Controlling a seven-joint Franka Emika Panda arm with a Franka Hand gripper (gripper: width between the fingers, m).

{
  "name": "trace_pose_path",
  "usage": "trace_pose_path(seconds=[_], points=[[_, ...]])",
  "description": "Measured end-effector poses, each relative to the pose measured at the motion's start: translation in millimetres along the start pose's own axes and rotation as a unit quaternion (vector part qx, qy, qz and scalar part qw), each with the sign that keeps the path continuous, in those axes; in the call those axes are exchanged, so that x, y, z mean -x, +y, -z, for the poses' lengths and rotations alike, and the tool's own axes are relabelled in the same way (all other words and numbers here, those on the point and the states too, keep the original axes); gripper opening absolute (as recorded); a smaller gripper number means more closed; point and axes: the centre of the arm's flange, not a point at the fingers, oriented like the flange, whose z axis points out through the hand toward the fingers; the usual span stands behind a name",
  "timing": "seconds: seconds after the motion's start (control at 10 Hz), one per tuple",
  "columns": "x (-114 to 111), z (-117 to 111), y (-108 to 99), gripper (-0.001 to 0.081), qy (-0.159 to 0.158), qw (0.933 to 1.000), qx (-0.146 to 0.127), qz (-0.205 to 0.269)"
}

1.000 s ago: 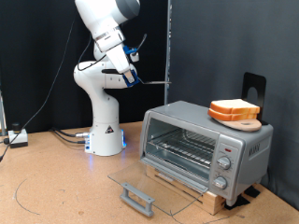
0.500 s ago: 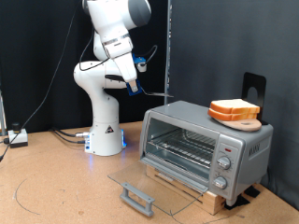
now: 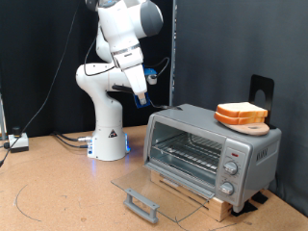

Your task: Make a piece of toast with the oven

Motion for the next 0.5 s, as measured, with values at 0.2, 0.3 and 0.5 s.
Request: trace_pose_path(seconds=[0.2, 0.3, 0.5], points=[[-1.0, -3.9, -2.6, 0.0396, 0.004, 0.9999, -0.009, -0.003], [-1.9, -5.6, -3.9, 0.0396, 0.004, 0.9999, -0.010, -0.003], [-4.7, -9.9, -6.7, 0.0396, 0.004, 0.9999, -0.009, -0.003]])
